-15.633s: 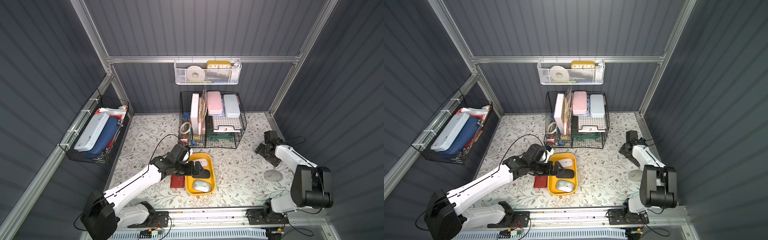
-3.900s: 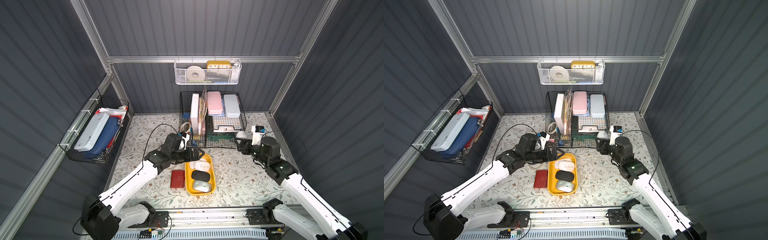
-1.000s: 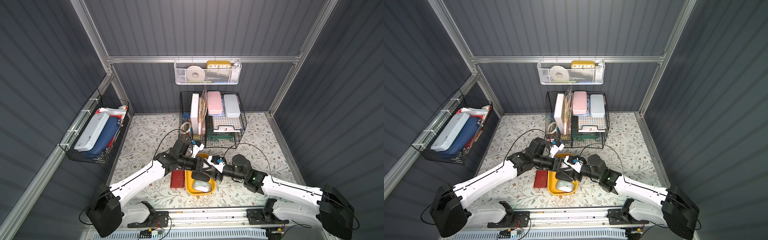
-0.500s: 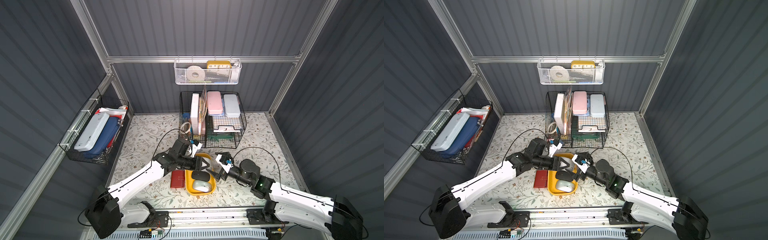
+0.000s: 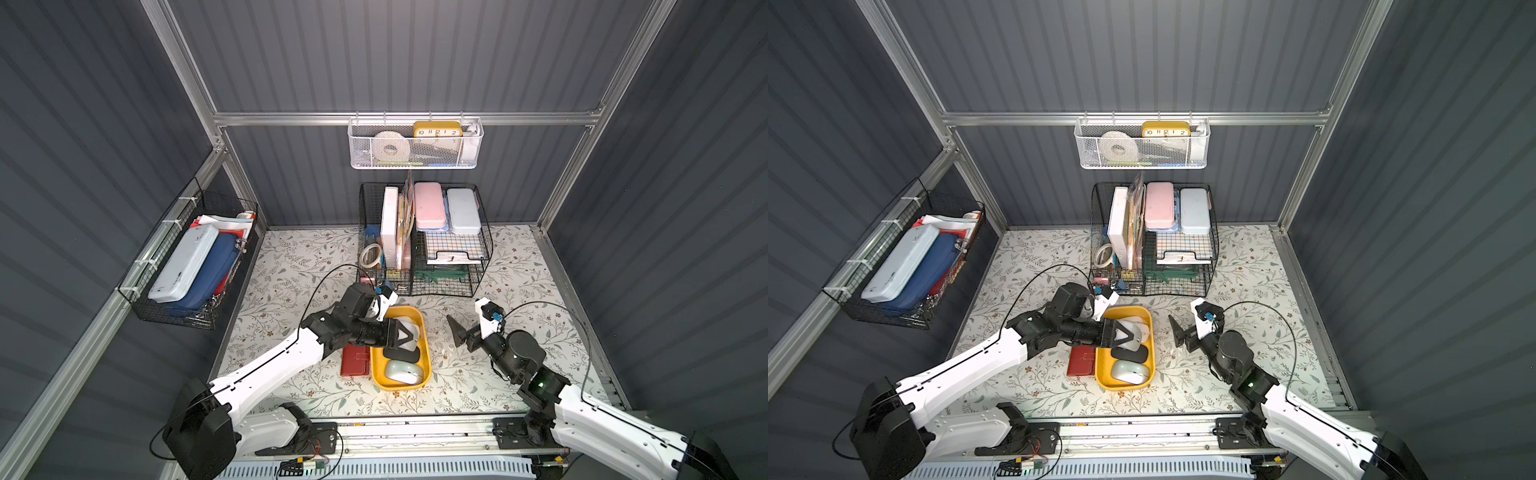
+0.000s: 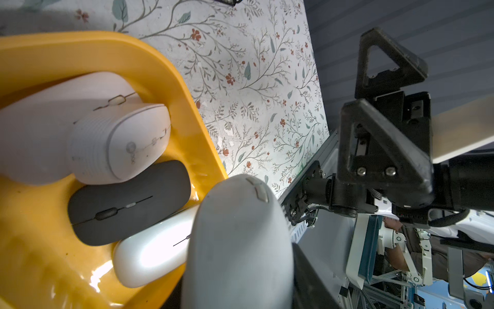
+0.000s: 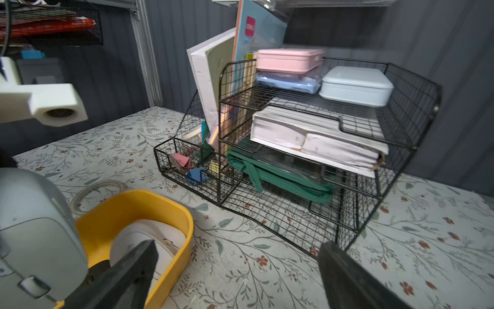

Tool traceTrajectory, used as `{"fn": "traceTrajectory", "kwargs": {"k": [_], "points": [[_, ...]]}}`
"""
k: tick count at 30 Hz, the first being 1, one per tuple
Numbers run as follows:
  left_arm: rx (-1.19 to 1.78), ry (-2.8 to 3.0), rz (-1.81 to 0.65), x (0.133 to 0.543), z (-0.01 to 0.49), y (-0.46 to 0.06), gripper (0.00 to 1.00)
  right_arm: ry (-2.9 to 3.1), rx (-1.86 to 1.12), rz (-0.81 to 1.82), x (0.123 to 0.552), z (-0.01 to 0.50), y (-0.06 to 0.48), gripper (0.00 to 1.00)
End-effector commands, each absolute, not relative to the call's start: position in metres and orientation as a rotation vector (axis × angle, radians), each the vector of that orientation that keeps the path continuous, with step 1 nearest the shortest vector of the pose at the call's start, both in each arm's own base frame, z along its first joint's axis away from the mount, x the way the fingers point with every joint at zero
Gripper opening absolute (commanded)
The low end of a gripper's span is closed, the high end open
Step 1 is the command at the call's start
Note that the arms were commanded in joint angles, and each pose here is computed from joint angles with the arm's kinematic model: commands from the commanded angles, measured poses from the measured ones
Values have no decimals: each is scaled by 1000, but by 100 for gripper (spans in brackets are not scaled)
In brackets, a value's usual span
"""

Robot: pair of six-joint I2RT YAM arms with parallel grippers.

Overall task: Put the mouse in the storage box
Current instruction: Place the mouse in the storage box.

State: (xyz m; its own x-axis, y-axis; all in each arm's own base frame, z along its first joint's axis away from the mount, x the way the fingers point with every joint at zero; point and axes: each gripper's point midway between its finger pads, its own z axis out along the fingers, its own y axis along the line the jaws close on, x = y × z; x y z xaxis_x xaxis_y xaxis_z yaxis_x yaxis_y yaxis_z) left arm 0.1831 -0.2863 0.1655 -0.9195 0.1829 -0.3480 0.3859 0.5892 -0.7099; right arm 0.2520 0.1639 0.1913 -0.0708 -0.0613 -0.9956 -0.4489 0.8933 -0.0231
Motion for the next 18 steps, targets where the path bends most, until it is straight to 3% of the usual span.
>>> {"fn": "traceTrajectory", "kwargs": {"k": [1, 18], "points": [[441, 2590, -1272, 182, 157, -287, 16, 1611, -307, 337, 251, 193, 150, 99], [339, 2657, -1292, 177, 122, -287, 17, 1611, -294, 339, 251, 189, 149, 99]]}}
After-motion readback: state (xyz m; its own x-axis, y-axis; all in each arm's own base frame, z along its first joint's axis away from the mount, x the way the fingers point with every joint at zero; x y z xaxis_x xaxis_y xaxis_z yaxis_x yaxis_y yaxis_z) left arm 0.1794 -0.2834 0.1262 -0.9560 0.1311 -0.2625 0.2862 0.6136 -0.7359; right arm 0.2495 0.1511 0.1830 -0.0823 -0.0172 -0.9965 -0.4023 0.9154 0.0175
